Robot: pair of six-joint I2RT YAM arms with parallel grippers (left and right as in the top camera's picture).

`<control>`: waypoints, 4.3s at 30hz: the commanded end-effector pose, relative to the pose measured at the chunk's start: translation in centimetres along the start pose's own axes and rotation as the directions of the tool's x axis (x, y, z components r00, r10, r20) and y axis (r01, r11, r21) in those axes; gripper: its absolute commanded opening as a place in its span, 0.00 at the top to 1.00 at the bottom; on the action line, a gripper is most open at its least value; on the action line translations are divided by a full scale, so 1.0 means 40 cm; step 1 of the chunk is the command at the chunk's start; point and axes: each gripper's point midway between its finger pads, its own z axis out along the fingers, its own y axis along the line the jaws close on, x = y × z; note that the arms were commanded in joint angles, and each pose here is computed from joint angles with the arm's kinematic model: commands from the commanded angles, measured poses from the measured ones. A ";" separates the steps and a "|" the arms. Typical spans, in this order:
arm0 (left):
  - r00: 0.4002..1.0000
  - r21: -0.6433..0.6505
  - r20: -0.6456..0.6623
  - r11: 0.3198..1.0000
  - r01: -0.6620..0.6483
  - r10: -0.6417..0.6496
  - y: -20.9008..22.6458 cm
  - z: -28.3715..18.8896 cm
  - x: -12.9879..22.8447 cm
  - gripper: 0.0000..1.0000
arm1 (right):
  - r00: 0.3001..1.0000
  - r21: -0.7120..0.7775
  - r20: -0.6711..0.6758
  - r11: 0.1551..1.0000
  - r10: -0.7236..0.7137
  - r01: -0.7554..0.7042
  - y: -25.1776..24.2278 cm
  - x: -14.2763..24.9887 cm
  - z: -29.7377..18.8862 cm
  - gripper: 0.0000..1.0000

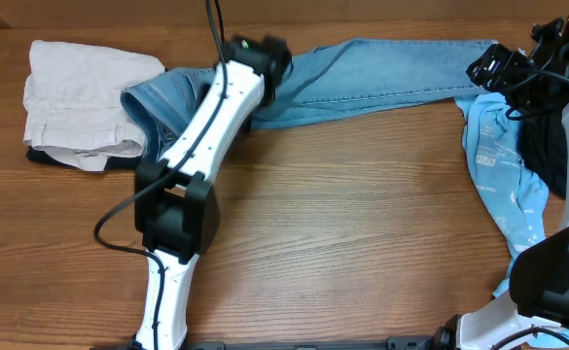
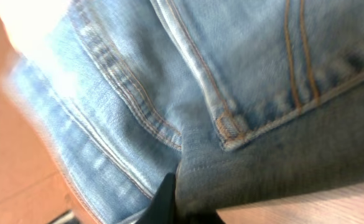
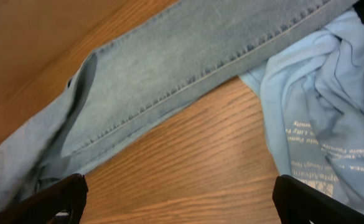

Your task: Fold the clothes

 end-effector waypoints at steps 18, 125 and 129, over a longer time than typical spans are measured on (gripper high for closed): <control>0.622 0.600 0.563 0.787 0.146 -0.545 0.480 -0.720 0.112 0.96 | 0.976 -0.086 0.212 0.994 -0.048 0.067 0.111 0.092 -0.410 0.02; 0.486 0.500 0.688 0.838 0.219 -0.538 0.579 -0.805 0.211 0.96 | 0.847 0.034 0.480 0.969 -0.230 0.244 0.127 -0.232 -0.591 0.96; 0.553 0.439 0.643 0.847 0.301 -0.530 0.524 -0.713 0.063 0.96 | 0.879 -0.010 0.426 0.970 -0.216 0.243 0.084 -0.328 -0.408 0.96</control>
